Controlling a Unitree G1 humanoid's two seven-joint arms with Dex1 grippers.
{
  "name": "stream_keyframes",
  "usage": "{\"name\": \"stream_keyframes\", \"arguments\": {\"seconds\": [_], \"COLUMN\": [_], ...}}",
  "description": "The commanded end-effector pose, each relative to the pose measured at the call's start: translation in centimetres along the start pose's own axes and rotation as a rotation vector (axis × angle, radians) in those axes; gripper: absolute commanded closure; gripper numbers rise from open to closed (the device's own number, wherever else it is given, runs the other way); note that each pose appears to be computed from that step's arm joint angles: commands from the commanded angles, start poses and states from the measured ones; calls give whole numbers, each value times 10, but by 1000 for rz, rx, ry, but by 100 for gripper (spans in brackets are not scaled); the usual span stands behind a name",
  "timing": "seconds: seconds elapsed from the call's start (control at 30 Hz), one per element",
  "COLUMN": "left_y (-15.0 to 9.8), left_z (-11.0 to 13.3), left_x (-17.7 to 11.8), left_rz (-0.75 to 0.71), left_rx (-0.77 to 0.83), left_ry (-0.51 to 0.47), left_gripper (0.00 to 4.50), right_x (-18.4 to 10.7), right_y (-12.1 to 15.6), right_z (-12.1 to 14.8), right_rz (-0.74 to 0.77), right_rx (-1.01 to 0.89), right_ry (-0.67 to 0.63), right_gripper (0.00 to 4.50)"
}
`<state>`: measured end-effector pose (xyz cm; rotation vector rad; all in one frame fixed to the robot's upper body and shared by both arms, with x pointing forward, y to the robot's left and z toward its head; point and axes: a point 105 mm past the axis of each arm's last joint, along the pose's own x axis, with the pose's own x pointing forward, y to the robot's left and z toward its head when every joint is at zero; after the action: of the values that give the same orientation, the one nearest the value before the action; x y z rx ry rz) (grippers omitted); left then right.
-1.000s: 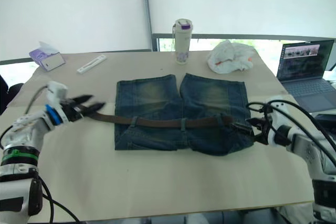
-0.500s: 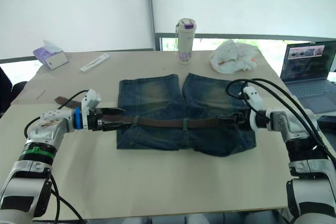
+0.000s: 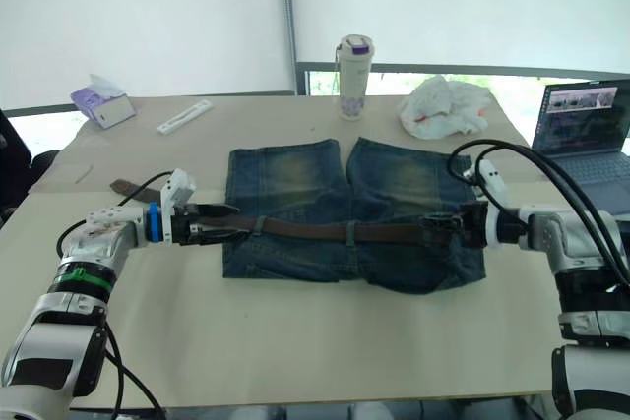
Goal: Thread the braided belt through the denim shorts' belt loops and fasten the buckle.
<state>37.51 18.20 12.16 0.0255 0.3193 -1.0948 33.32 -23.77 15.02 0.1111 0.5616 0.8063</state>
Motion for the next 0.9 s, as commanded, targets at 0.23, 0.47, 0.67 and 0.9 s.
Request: {"name": "stream_keyframes", "arguments": {"seconds": [0.23, 0.47, 0.67, 0.9], "left_y": [-1, 6, 5, -1], "left_z": [6, 6, -8, -27], "left_x": [21, 18, 18, 16], "left_rz": [-112, -86, -88, -119], "left_rx": [37, 33, -37, -120], "left_ry": [128, 182, 228, 297], "left_gripper": [0, 0, 0, 24], "right_x": [-16, -35, -35, -33], "right_y": [38, 58, 55, 57], "right_z": [9, 0, -3, -3], "right_rz": [151, 230, 184, 178], "right_rx": [-214, -367, -355, -358], "right_ry": [-135, -255, -266, -282], "right_gripper": [448, 448, 448, 448]}}
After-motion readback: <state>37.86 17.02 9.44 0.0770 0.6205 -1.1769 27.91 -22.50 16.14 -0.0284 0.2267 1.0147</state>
